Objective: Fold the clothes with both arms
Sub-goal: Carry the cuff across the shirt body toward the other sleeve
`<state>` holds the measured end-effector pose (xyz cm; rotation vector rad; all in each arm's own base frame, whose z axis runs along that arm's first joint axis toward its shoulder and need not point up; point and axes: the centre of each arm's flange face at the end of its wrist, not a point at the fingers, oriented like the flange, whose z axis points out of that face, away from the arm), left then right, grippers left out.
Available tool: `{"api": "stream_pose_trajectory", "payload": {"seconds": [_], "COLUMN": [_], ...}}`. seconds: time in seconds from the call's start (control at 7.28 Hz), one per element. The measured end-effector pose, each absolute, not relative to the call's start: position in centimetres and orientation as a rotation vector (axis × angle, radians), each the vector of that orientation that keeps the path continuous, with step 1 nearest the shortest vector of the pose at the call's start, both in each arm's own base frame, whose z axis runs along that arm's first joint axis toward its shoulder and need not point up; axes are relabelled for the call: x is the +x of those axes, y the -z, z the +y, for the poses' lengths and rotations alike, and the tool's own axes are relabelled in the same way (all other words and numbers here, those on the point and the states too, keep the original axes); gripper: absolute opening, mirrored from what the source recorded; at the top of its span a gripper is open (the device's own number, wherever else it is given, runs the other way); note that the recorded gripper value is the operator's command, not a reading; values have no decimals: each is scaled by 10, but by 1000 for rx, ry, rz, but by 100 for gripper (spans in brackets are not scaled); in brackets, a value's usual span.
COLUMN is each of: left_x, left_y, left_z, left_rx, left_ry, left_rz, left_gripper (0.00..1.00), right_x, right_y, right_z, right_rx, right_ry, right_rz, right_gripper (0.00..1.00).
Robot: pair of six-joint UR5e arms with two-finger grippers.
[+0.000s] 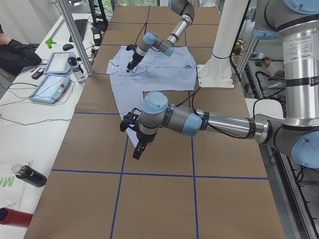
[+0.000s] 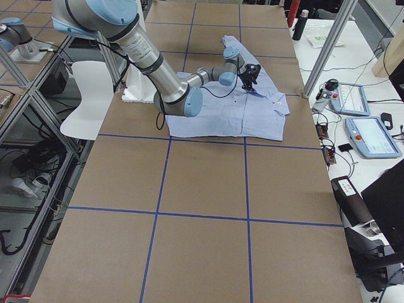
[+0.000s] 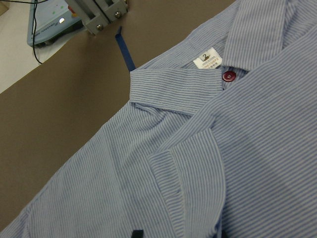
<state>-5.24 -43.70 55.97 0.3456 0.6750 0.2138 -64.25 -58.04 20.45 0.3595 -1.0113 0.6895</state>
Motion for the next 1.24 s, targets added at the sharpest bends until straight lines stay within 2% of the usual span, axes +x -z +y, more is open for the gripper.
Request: {"api": "stream_pose_trajectory", "payload": {"seconds": [0.27,0.41,0.82,1.24], "left_x": [-52,-52,-51,-45], "left_y": [-564,-565,-561,-544], "left_z": [-436,-435,-438,-484], "left_rx": [339,337,345,405], "left_ry": [-213,-213,-216,-235], "left_rz": [675,675,675,710], "left_gripper": [100,100,100,100], "right_x": [-680,-695,-709,-656], "right_y": [-177,-159,-98,-61], "right_z": [-574,-569,-563,-579], "right_rx": [404,420,403,267], "right_ry": [-691,-686,-633,-451], "right_rz": [-971,-967,-988,-864], "right_gripper": [77,97,100,100]}}
